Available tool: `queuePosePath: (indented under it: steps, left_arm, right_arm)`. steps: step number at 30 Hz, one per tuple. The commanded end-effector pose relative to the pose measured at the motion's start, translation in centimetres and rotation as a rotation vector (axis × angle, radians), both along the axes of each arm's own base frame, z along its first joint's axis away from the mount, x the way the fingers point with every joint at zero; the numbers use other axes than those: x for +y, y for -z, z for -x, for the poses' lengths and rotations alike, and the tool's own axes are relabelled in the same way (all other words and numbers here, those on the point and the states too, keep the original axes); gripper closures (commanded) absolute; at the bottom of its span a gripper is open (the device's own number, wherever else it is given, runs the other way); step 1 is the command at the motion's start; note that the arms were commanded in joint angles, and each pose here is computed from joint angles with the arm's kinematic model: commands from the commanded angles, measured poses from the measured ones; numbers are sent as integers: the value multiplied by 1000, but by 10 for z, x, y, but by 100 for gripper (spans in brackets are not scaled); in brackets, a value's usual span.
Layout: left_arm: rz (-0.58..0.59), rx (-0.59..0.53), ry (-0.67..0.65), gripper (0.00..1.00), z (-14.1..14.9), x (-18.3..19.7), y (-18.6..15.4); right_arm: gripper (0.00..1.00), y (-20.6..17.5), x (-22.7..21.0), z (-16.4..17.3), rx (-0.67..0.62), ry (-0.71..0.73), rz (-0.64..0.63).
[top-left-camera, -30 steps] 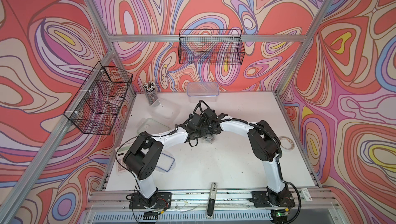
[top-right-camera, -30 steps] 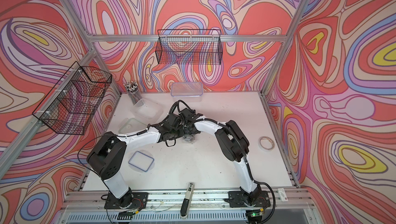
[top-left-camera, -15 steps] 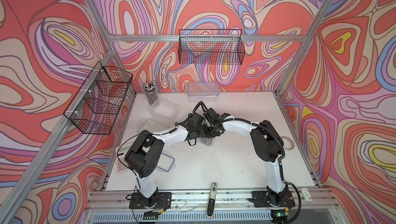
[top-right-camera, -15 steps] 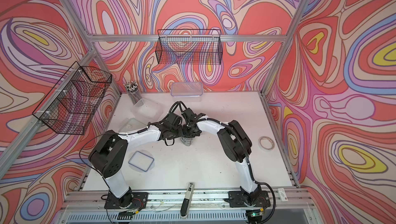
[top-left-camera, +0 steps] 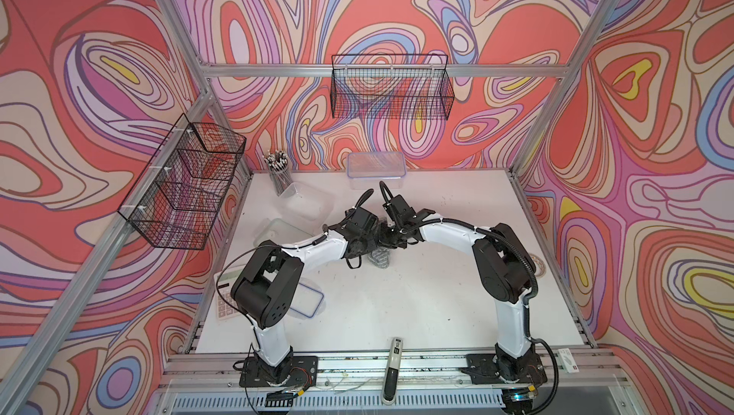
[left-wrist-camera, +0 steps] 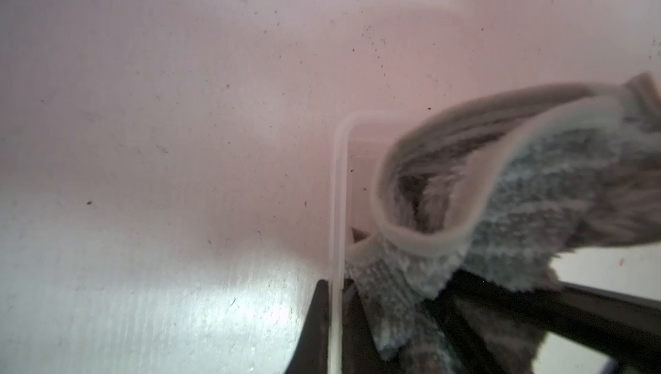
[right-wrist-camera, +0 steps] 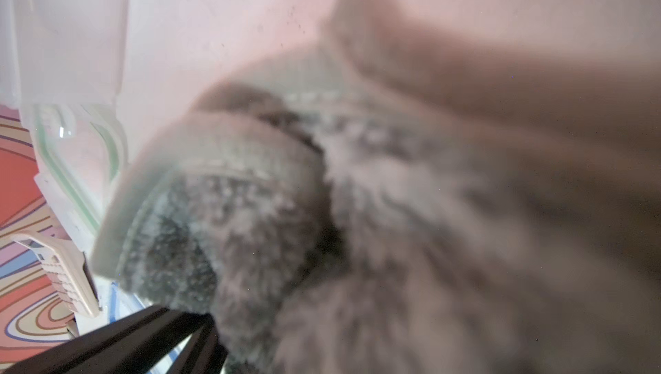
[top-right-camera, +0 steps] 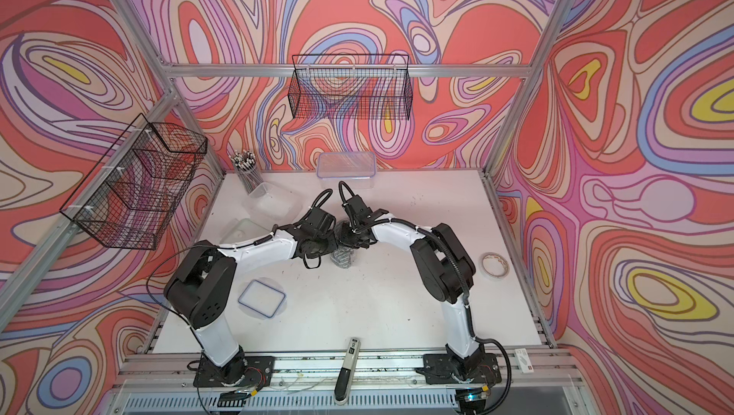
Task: Wipe the insides of the lunch boxes
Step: Move the lunch box to the center of the board, then place the cleaning item at the center of the board.
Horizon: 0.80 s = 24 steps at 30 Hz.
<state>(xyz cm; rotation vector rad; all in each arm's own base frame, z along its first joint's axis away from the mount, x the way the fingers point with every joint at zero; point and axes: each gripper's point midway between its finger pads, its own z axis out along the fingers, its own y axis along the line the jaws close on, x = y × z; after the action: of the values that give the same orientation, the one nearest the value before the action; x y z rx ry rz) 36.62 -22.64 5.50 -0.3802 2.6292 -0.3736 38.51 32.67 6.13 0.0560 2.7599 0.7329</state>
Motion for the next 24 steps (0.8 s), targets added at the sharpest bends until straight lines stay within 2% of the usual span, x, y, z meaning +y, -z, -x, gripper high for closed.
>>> queuePosePath:
  steps: [1, 17, 20, 24]
  left_arm:
    - [-75, 55, -39, 100, 5, 16, 10]
    - [-114, 65, -38, 100, 4, 20, 8]
    - [-121, 68, -34, 100, 4, 21, 8]
    - [-127, 78, -31, 100, 4, 20, 12]
  right_arm:
    - [100, -16, -9, -10, -47, 72, -14]
    - [100, -70, -42, -17, -216, 178, -25]
    - [100, -75, -57, -21, -231, 201, 1]
    - [100, -99, -81, -22, -282, 245, 23]
